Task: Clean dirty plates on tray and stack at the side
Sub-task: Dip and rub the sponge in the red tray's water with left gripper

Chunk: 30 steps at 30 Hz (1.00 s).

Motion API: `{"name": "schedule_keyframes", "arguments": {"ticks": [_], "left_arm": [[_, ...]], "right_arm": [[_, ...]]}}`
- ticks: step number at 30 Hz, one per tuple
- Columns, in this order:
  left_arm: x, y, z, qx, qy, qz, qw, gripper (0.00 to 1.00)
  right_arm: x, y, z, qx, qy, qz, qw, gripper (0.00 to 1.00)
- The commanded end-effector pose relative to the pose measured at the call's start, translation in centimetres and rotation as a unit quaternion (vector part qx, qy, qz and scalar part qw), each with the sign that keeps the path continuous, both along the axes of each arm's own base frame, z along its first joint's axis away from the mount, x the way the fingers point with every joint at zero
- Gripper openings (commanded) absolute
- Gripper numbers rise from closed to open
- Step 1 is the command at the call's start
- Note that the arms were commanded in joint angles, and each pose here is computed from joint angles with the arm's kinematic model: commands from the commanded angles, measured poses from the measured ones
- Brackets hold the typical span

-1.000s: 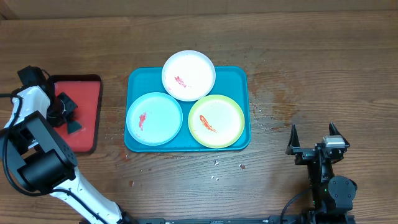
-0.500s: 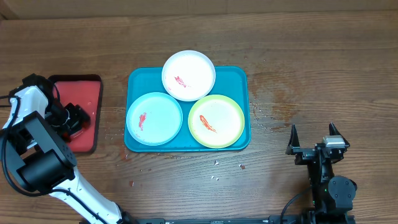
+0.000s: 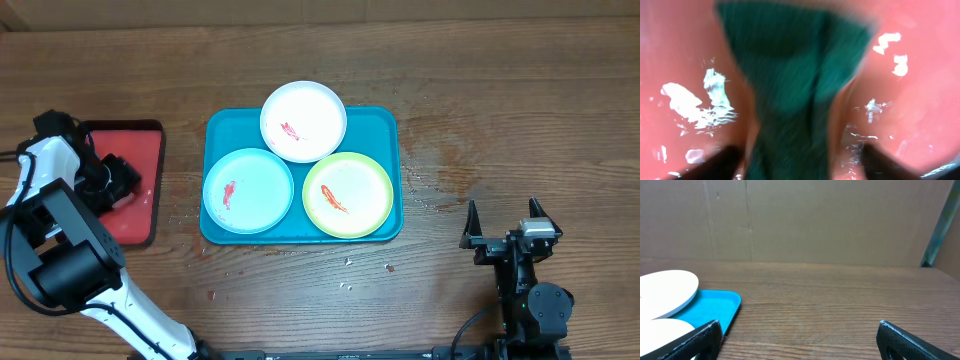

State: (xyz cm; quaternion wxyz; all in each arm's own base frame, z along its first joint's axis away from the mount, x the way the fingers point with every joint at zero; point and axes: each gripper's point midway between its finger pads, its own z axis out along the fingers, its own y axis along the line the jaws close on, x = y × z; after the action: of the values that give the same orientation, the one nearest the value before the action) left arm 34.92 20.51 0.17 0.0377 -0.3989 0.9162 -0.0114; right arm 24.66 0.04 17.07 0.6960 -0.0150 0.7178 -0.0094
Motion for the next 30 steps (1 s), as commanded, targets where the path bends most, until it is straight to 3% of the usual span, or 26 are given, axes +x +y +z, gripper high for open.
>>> {"name": "schedule_keyframes", "arguments": {"ticks": [1, 11, 12, 13, 17, 21, 22, 24, 25, 29, 30], "left_arm": [[-0.4, 1.1, -2.1, 0.023, 0.016, -0.001, 1.000, 1.00], [1.8, 3.0, -2.0, 0.070, -0.026, -0.029, 0.997, 0.98], [1.8, 3.1, -2.1, 0.071, -0.027, -0.028, 0.997, 0.88], [1.9, 3.1, -2.1, 0.072, -0.028, -0.028, 0.997, 0.67], [2.0, 3.2, -2.0, 0.075, -0.032, -0.029, 0.996, 0.04], [1.7, 3.0, -2.1, 0.071, -0.025, -0.029, 0.997, 0.04], [1.6, 2.9, -2.2, 0.068, -0.022, -0.030, 0.997, 0.16], [1.0, 2.6, -2.3, 0.061, -0.011, -0.029, 0.998, 0.79], [0.6, 2.3, -2.3, 0.055, -0.003, -0.028, 0.998, 1.00], [-1.6, 0.9, -2.6, 0.024, 0.040, -0.031, 0.998, 1.00], [-2.1, 0.4, -2.6, 0.014, 0.050, -0.031, 0.998, 0.93]], "right_arm": [[0.0, -0.1, -0.1, 0.000, -0.003, -0.001, 1.000, 1.00], [0.0, -0.1, -0.1, 0.000, -0.003, -0.001, 1.000, 1.00], [0.0, -0.1, -0.1, 0.000, -0.003, -0.001, 1.000, 1.00], [0.0, -0.1, -0.1, 0.000, -0.003, -0.001, 1.000, 1.00], [0.0, -0.1, -0.1, 0.000, -0.003, -0.001, 1.000, 1.00], [0.0, -0.1, -0.1, 0.000, -0.003, -0.001, 1.000, 1.00], [0.0, -0.1, -0.1, 0.000, -0.003, -0.001, 1.000, 1.00], [0.0, -0.1, -0.1, 0.000, -0.003, -0.001, 1.000, 1.00], [0.0, -0.1, -0.1, 0.000, -0.003, -0.001, 1.000, 1.00], [0.0, -0.1, -0.1, 0.000, -0.003, -0.001, 1.000, 1.00], [0.0, -0.1, -0.1, 0.000, -0.003, -0.001, 1.000, 1.00]]}}
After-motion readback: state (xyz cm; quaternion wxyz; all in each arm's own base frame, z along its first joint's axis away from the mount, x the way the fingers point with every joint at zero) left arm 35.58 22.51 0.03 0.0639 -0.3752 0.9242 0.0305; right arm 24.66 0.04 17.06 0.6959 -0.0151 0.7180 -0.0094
